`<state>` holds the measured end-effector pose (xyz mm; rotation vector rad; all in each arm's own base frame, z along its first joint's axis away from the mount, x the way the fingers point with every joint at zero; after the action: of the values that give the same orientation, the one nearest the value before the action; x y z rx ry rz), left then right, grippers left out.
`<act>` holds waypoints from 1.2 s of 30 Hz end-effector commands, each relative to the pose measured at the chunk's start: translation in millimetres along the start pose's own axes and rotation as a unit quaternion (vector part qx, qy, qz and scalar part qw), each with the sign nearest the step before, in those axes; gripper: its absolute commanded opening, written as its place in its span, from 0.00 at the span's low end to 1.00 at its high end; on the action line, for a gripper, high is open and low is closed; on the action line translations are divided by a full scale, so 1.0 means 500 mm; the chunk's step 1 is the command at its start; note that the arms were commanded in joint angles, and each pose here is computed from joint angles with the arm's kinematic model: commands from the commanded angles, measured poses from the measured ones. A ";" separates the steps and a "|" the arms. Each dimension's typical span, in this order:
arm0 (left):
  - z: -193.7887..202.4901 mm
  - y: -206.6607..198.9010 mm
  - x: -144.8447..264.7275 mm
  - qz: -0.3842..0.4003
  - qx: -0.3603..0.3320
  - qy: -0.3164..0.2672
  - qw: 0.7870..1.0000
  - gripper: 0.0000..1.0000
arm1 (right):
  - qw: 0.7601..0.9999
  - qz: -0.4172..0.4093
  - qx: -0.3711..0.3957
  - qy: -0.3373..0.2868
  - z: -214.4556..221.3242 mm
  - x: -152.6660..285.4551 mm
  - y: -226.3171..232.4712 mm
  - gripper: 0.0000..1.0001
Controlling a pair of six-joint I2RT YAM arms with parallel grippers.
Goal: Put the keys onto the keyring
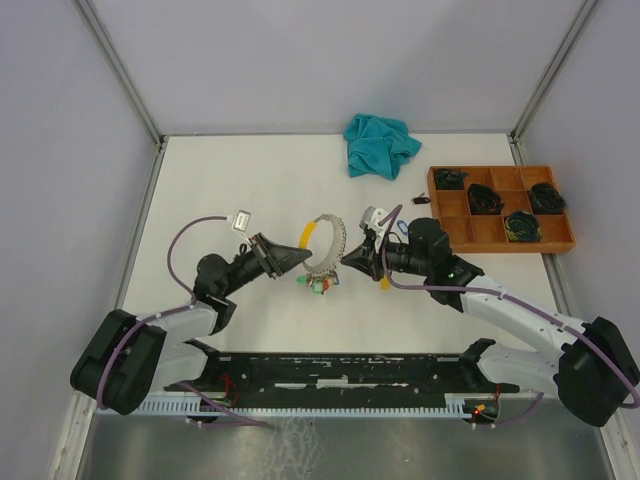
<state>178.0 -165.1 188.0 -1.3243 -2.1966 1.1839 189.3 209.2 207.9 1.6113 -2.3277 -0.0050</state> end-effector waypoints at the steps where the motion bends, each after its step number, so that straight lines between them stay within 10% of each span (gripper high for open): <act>1: -0.020 -0.044 0.002 0.062 -0.006 -0.018 0.998 0.25 | 0.997 -0.024 0.021 -0.067 -0.050 0.003 0.010 0.01; 7: -0.036 -0.066 0.003 0.069 -0.010 -0.035 0.997 0.03 | 0.997 -0.011 0.021 -0.076 -0.051 0.004 0.004 0.01; 20: -0.100 -0.120 -0.003 -0.011 -0.136 -0.017 0.990 0.03 | 0.992 0.052 0.063 -0.094 -0.046 0.037 -0.004 0.39; 36: -0.170 -0.178 -0.026 -0.049 -0.297 0.055 0.952 0.03 | 0.973 0.074 0.121 -0.182 -0.099 0.037 0.031 0.38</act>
<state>183.8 -155.7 286.3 -1.3446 -2.4978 0.6330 181.5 201.6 246.7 1.6456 -2.6857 0.0316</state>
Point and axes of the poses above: each gripper's point midway between its finger pads, its own x axis back along the fingers, its own y axis along the line the jaws close on, z = x × y, the point moved 9 cm from there along x, back along the fingers, and after that the axes turned 6 degrees about -x, right-handed, at the moved point
